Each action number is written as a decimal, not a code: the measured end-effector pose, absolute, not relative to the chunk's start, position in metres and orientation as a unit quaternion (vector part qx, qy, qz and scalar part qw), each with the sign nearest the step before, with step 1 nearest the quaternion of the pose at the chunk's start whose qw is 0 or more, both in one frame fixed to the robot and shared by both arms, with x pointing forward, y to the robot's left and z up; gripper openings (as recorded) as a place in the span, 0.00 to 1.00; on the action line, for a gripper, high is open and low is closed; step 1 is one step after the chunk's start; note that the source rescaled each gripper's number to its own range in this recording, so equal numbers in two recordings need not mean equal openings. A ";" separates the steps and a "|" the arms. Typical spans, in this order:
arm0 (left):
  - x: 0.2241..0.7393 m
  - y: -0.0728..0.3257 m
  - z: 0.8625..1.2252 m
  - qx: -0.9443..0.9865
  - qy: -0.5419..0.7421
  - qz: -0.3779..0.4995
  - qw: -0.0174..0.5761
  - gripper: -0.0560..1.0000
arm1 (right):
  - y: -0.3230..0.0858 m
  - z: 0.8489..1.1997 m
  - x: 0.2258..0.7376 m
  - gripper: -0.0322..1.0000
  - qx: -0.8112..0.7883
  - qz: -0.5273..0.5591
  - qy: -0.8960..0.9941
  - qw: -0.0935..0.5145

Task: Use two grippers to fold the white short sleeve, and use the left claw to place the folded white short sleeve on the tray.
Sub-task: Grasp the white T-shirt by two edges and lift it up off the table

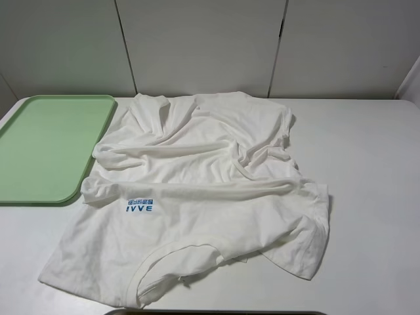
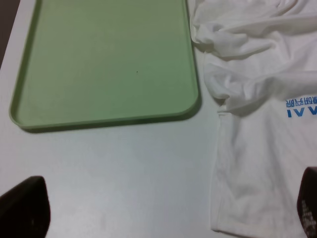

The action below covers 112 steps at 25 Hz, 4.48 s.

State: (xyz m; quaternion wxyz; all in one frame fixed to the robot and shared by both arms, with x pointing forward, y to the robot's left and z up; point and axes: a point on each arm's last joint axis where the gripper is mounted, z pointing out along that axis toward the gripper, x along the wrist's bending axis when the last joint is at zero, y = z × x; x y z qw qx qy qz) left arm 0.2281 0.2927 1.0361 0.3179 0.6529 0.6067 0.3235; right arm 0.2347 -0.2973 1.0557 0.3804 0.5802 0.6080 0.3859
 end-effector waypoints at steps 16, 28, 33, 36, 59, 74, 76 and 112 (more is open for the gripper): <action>0.228 0.293 1.036 0.653 0.607 0.324 0.318 1.00 | -0.297 1.056 0.235 1.00 0.580 0.387 0.608 0.380; 0.228 0.293 1.036 0.653 0.607 0.324 0.318 1.00 | -0.298 1.056 0.235 1.00 0.580 0.384 0.608 0.382; 0.228 0.293 1.036 0.653 0.607 0.324 0.318 1.00 | -0.298 1.056 0.235 1.00 0.580 0.384 0.608 0.382; 0.228 0.293 1.036 0.653 0.607 0.324 0.318 1.00 | -0.298 1.056 0.235 1.00 0.580 0.385 0.608 0.382; 0.295 0.289 1.122 0.712 0.582 0.249 0.303 0.99 | -0.277 1.121 0.327 1.00 0.523 0.364 0.715 0.286; 0.369 0.222 1.090 0.943 0.254 0.131 0.172 0.98 | -0.187 1.089 0.415 1.00 0.234 0.272 0.914 0.189; 0.374 0.216 1.084 0.953 0.229 0.119 0.158 0.98 | -0.176 1.077 0.420 1.00 0.202 0.252 0.930 0.173; 0.489 0.159 0.920 0.997 -0.012 0.071 0.006 0.96 | -0.141 0.935 0.492 1.00 0.055 0.067 0.990 0.111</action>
